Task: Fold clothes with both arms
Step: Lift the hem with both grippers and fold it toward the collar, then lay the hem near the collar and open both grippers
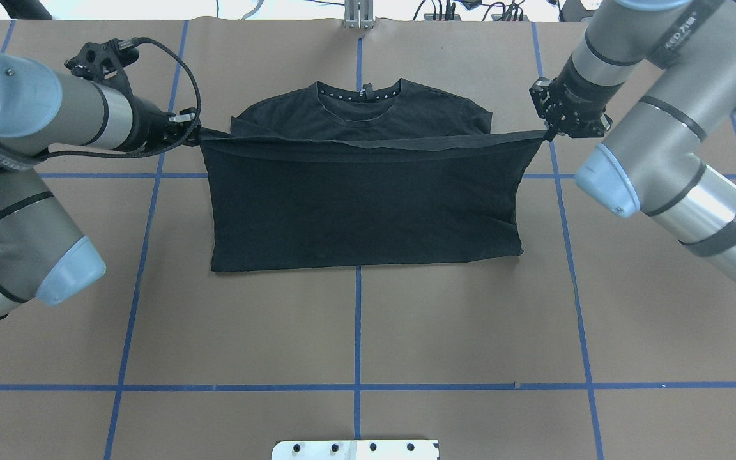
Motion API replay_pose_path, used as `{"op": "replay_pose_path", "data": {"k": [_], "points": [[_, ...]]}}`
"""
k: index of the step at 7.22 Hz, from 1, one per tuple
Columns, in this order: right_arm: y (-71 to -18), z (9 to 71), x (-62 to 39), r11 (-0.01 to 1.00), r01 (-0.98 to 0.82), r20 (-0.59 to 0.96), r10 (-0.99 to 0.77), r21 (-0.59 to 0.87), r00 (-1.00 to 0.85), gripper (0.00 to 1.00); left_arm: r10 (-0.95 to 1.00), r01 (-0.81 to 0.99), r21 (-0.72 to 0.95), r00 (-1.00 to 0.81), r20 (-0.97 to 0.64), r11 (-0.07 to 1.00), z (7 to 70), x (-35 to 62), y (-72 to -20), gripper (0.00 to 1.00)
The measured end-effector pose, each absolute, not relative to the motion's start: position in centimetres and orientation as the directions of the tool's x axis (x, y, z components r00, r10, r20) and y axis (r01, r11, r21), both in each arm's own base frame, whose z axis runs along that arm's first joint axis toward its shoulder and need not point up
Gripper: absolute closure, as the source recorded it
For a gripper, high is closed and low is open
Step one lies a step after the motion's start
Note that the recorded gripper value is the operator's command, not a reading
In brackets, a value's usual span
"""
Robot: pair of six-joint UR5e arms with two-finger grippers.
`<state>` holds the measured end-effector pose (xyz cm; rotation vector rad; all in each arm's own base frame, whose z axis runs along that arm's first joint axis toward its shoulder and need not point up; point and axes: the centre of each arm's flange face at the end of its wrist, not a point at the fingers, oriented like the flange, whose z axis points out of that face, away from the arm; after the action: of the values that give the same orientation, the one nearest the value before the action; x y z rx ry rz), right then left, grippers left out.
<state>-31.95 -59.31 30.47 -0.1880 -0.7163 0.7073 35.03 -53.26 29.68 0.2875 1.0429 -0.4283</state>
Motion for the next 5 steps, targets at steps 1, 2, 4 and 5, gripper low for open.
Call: {"op": "replay_pose_path", "data": {"k": [1,2,4,5], "points": [[-61.3,31.5,-33.0,0.76,-0.528,0.55,0.644,-0.38,0.531,1.0,-0.215,0.483,0.028,0.44,-0.872,0.875,30.0,35.5,-55.0,1.0],[-62.9,32.4,-34.1,0.764,-0.526,0.563,0.637,-0.373,0.526,1.0,-0.221,0.488,0.03,0.447,-0.867,0.872,30.4,36.2,-56.5,1.0],[-65.5,33.9,-35.7,0.761,-0.541,0.553,0.64,-0.359,0.533,1.0,-0.22,0.507,0.045,0.451,-0.865,0.861,32.0,37.6,-59.4,1.0],[-66.5,35.0,-36.3,0.76,-0.555,0.551,0.638,-0.338,0.538,1.0,-0.22,0.524,0.057,0.452,-0.865,0.85,33.0,38.4,-61.0,1.0]]}}
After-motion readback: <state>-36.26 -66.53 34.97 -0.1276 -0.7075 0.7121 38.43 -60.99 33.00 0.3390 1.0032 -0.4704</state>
